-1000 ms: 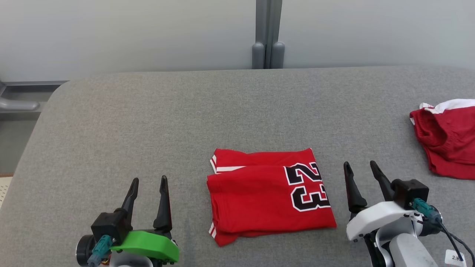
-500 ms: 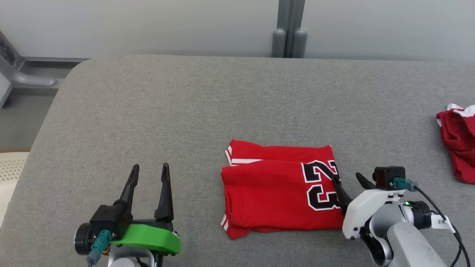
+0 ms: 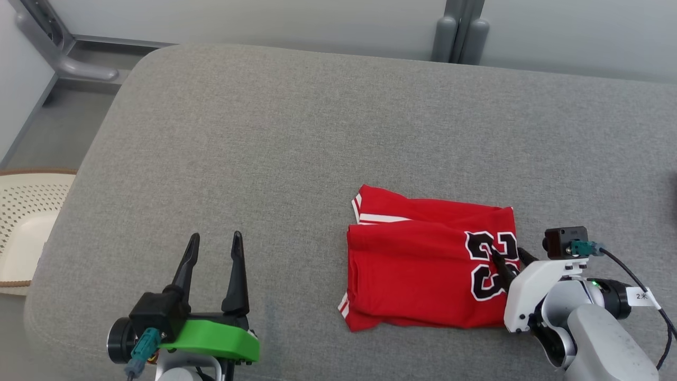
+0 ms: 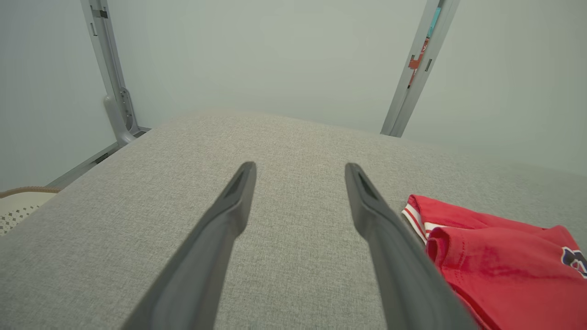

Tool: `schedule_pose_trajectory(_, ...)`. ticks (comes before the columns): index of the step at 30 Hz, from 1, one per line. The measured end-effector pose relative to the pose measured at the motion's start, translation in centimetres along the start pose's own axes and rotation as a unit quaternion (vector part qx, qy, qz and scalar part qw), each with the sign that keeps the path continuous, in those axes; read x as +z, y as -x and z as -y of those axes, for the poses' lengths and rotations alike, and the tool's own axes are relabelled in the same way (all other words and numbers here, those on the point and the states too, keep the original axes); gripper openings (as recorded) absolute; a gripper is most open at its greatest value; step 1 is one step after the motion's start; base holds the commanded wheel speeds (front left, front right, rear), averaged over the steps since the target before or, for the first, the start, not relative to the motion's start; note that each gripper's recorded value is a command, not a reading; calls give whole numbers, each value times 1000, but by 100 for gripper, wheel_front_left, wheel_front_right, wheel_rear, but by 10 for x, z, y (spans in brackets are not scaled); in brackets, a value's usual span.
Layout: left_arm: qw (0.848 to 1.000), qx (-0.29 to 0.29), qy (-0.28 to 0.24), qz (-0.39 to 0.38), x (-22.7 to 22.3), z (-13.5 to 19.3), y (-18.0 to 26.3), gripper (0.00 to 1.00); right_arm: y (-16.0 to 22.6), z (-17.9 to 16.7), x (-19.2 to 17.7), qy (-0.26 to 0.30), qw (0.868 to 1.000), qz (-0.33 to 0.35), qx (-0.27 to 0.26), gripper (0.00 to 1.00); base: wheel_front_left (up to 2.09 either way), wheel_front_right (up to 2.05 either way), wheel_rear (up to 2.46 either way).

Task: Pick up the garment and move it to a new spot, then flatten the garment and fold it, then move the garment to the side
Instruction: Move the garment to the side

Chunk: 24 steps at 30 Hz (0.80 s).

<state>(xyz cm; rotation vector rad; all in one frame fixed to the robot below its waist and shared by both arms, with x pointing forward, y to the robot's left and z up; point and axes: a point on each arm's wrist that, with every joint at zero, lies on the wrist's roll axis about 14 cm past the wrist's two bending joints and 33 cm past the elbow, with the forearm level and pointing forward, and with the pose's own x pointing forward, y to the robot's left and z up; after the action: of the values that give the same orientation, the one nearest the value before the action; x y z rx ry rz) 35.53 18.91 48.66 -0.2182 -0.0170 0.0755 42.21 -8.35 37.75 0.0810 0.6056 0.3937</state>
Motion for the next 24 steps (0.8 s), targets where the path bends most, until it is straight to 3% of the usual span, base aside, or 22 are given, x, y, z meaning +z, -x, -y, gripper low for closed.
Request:
schedule_pose_trajectory(1, 1000, -1, 0, -1, -1, 0, 0, 100, -1, -1, 2, 2, 1000, 4, 1, 0, 0, 0, 0)
schedule_pose_trajectory(6, 1000, -19, 1, -6, -4, 12, -4, 100, 3, 9, 15, 3, 999, 35, -11, 0, 0, 0, 0)
schedule_pose_trajectory(12, 997, -75, 7, -14, -12, 47, -14, 100, 26, 50, 37, 8, 995, 77, -63, 0, 0, 0, 0)
schedule_pose_trajectory(18, 987, -158, 10, -20, -19, 101, -31, 100, 74, 113, 54, -4, 981, 126, -147, 0, 0, 0, 0)
schedule_pose_trajectory(24, 969, -244, 14, -28, -30, 160, -47, 100, 114, 149, 49, -34, 965, 153, -209, 0, 0, 0, 0)
